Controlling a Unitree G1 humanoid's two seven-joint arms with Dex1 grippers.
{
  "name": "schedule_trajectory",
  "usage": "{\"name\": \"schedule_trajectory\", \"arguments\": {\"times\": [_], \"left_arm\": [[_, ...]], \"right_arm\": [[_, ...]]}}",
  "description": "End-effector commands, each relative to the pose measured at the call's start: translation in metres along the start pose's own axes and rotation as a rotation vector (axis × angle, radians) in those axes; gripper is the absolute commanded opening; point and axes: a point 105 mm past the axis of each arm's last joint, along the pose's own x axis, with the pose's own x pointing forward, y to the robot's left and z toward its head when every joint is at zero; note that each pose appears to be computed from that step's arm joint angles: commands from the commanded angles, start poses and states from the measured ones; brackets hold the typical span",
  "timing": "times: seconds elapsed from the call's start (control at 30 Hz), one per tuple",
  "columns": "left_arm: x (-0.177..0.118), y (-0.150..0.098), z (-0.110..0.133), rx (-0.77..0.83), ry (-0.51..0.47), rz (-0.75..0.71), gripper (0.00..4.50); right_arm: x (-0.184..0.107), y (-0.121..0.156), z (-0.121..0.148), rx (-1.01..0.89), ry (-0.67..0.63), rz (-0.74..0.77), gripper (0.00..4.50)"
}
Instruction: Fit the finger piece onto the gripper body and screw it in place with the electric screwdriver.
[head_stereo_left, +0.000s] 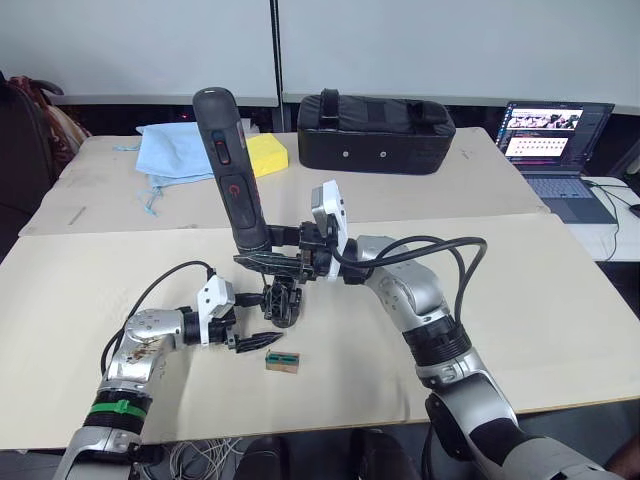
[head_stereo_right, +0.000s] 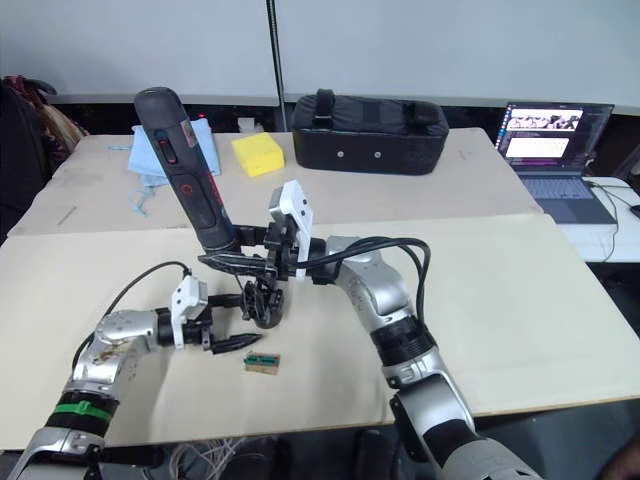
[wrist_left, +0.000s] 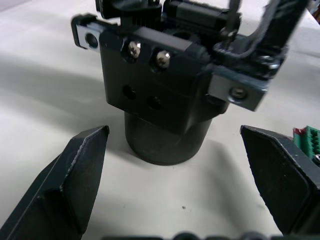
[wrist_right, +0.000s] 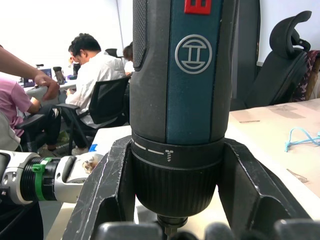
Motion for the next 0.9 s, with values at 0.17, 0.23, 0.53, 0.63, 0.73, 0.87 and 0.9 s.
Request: {"name": "schedule_trajectory", "arguments": {"times": [0.17, 0.23, 0.53, 0.63, 0.73, 0.87, 0.9], "left_arm": [[0.014, 0.005, 0.006, 0.034, -0.021, -0.015, 4.50], [0.017, 0.006, 0.005, 0.035, -0.021, -0.017, 4.50], [0.026, 0.006, 0.005, 0.035, -0.036, -0.035, 4.50], [0.027, 0.004, 0.001, 0.030, -0.029, -0.048, 4.50], [0.028, 0.001, -0.003, 0.029, -0.022, -0.063, 4.50], [0.029, -0.001, -0.004, 0.031, -0.023, -0.073, 4.50], [0.030, -0.002, -0.004, 0.035, -0.019, -0.081, 4.50]], "right_arm": [[0.004, 0.007, 0.015, -0.062, -0.045, 0.032, 1.90], [0.004, 0.007, 0.014, -0.063, -0.042, 0.033, 1.90], [0.003, 0.007, 0.013, -0.068, -0.036, 0.030, 1.90], [0.002, 0.007, 0.013, -0.070, -0.034, 0.029, 1.90], [0.002, 0.007, 0.012, -0.071, -0.031, 0.028, 1.90], [0.001, 0.007, 0.011, -0.071, -0.026, 0.028, 1.90], [0.001, 0.007, 0.011, -0.071, -0.026, 0.027, 1.90]]}}
